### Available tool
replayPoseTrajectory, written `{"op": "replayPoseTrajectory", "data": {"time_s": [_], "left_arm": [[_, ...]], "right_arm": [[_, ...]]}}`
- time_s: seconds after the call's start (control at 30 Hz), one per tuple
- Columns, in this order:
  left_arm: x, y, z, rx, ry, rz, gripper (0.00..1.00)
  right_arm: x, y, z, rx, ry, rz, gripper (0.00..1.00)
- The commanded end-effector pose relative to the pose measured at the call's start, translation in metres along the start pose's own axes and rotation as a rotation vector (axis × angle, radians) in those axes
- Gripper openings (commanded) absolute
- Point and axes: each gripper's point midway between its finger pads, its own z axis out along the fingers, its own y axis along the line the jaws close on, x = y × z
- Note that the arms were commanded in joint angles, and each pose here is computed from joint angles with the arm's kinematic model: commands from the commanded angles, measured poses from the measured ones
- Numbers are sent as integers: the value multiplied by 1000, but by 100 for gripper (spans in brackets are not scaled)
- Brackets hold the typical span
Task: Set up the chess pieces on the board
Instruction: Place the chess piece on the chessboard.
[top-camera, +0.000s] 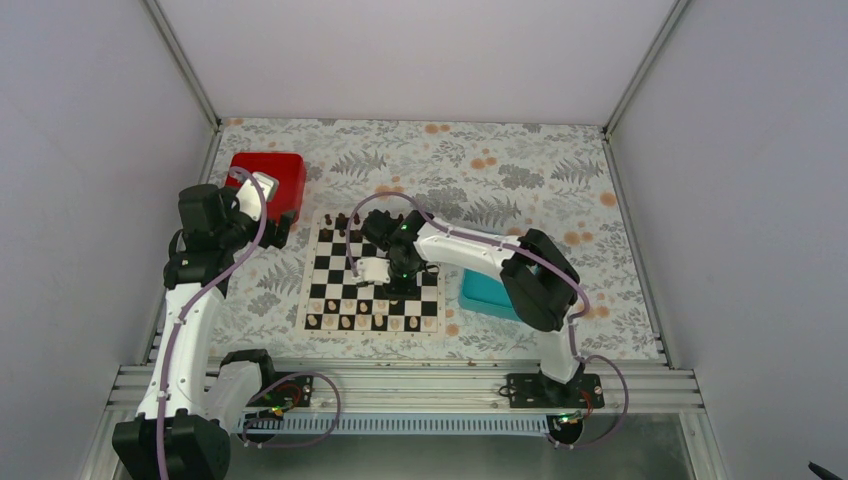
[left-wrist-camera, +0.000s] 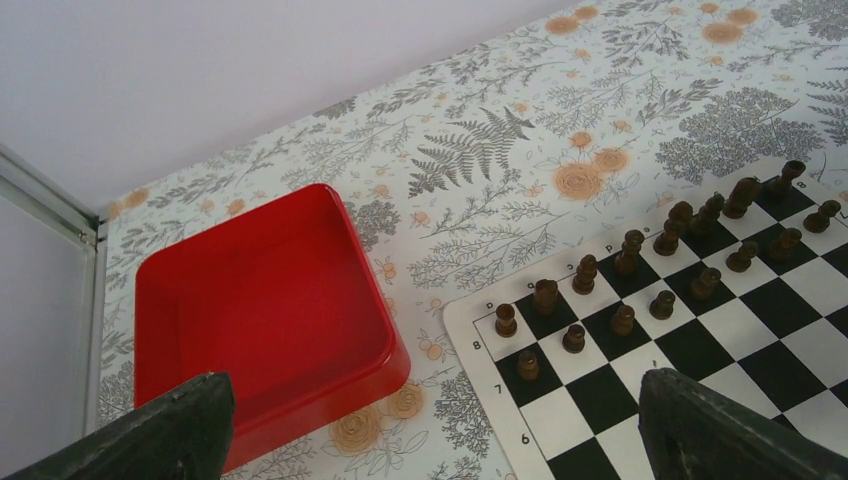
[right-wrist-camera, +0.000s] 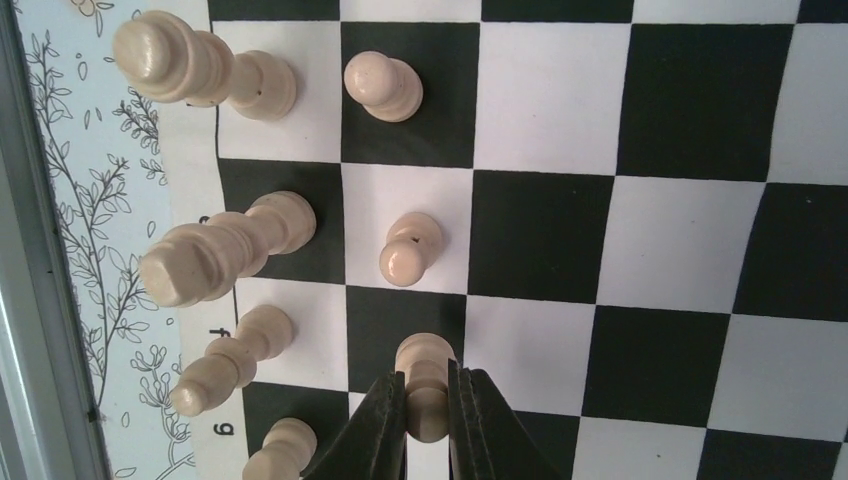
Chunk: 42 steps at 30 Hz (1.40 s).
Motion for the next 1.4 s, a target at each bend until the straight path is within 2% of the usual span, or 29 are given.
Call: {"op": "replayPoseTrajectory", "data": {"time_s": [0.0,0.83,0.97,1.1,1.23,1.37], "left_arm": [[1,2,0,-8,-11,-6,100],[2,1,0,-1,-11,-7,100],[3,1,0,1,-9,-7,100],[3,2,0,-1,-10,-7,100],[3,3,0,-5,-10,-9,100],[2,2,-2,-1,-15,-9,100]], "right_arm": [[-3,3,11,-22,2,-13,8],[11,21,29,-85,62,-15,9],[14,18,29,-60,73,-15,23],[14,12,7,-17,50,-7,38],[29,-10,-39,55,-25,55,44],[70,-32,-85,124,-76,162,45]]}}
